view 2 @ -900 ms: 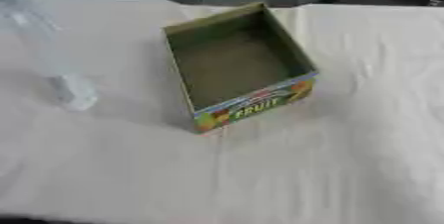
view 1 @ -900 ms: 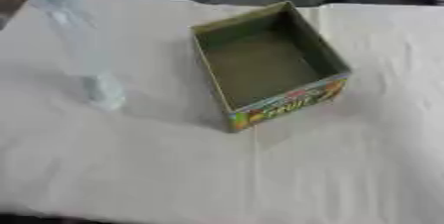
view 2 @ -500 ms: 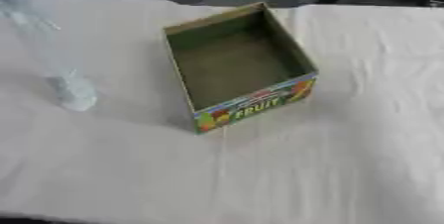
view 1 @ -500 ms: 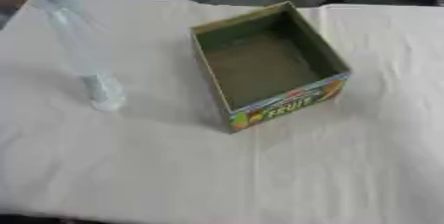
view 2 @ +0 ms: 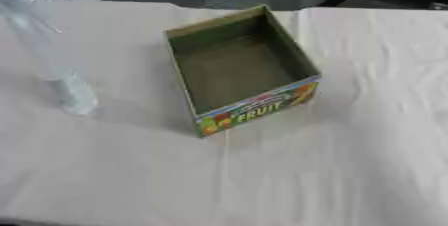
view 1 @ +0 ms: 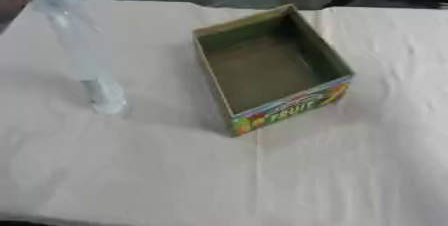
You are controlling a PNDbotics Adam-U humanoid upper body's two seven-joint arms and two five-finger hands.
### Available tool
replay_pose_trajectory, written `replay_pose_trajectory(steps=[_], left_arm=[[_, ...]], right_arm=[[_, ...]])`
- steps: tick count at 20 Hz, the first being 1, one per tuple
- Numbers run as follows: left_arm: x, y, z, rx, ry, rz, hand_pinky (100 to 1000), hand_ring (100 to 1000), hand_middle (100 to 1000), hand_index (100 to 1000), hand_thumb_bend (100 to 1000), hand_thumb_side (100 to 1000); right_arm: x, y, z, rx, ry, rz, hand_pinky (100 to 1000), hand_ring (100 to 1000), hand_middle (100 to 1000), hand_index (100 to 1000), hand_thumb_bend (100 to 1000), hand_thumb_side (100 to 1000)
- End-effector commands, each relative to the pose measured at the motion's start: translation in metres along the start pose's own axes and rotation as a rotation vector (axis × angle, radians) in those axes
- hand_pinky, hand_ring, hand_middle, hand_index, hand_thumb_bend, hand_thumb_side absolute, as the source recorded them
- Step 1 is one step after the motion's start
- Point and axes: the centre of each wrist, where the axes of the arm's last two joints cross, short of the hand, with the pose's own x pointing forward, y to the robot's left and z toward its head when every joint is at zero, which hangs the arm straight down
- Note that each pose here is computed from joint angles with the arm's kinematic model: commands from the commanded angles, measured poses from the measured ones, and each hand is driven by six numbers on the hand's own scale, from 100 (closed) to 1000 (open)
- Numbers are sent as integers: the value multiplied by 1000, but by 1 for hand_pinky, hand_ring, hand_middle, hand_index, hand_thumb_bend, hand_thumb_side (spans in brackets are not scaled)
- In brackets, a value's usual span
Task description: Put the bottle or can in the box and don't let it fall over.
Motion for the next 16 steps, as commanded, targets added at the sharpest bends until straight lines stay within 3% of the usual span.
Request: replay_pose_trajectory(steps=[1, 4, 8, 9, 12, 16], left_arm=[[7, -4, -3, -51, -16, 99, 733, 1000, 891, 822, 787, 608], [4, -9, 1, -80, 1, 210, 660, 929, 820, 843, 767, 616], [2, -12, 4, -121, 18, 317, 469, 710, 679, 897, 771, 611], [2, -12, 4, -126, 22, 335, 395, 619, 620, 923, 772, 608], [0, -14, 7, -145, 55, 405, 286, 497, 482, 1000, 770, 597], [-3, -20, 11, -203, 113, 517, 275, 453, 403, 1000, 755, 597]], right_arm=[[12, -3, -7, 2, -40, 4, 810, 892, 1000, 980, 100, 766], [12, -3, -7, 1, -38, 3, 810, 891, 1000, 980, 100, 767], [12, -3, -8, 1, -37, 0, 811, 890, 1000, 980, 100, 768], [12, -3, -8, 1, -37, 0, 810, 889, 1000, 980, 100, 768], [12, -3, -8, 1, -37, -2, 811, 888, 1000, 979, 100, 768], [11, -3, -7, 1, -32, -3, 811, 889, 1000, 980, 100, 771]])
